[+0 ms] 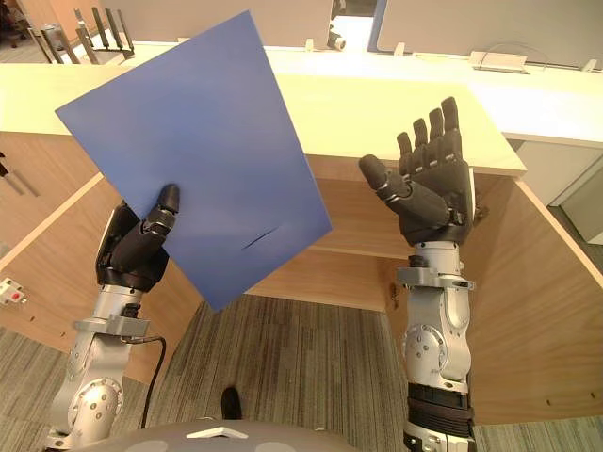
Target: Walk over to the cabinet, pick up the folder, carry it to the office cabinet, place the folder inside the office cabinet, then close the office cabinet door
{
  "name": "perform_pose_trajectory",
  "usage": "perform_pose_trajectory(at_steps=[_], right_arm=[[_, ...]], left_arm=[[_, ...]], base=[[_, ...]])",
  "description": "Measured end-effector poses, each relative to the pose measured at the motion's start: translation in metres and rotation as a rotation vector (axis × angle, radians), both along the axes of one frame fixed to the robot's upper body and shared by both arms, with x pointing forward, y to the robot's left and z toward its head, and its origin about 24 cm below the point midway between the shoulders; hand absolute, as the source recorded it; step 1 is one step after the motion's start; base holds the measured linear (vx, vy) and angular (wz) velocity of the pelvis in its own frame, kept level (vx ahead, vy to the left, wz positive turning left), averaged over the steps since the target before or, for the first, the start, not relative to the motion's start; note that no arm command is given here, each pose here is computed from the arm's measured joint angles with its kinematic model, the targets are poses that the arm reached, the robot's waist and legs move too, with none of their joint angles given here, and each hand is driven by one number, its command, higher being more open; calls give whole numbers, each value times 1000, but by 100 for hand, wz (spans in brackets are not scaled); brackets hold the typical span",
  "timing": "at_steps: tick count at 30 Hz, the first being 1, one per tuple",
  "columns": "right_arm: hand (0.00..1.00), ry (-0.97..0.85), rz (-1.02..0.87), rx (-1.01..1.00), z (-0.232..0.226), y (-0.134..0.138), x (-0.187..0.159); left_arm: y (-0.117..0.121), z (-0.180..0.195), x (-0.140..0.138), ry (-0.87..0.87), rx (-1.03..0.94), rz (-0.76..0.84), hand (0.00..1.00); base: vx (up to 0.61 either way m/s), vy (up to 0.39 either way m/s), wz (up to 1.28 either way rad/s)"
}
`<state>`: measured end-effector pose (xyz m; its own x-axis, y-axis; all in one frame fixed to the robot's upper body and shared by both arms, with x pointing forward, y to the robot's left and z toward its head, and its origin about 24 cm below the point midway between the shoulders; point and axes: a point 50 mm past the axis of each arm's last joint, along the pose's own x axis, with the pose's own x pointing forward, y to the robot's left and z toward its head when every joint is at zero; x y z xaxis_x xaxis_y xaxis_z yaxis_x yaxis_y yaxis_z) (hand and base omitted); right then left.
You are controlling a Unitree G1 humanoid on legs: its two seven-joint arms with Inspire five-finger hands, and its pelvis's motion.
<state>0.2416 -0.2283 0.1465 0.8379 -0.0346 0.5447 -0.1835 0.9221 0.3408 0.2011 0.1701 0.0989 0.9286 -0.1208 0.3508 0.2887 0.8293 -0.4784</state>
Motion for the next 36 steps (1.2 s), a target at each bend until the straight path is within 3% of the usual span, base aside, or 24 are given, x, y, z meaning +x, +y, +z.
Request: perform_pose_trajectory(at_steps=[13,22,26,27,36], right_arm=[[100,-108,7,-487,47,25,20],[100,-142,172,-614,58,52,37],[100,-83,270,-573,47,55,48],[0,-74,279,-572,46,55,48],[0,145,518,-398,0,54,54]], left_arm=[[-11,10,6,-70,73,-83,0],[-26,14,8,-95,65,-160,0],[-21,15,8,-100,84,-160,0],[-21,15,8,-99,81,-164,0],[-16,14,8,-64,83,-225,0]], base=[[0,1,0],[-20,11,0],[-5,3,1],[0,0,0],[-2,3,1]])
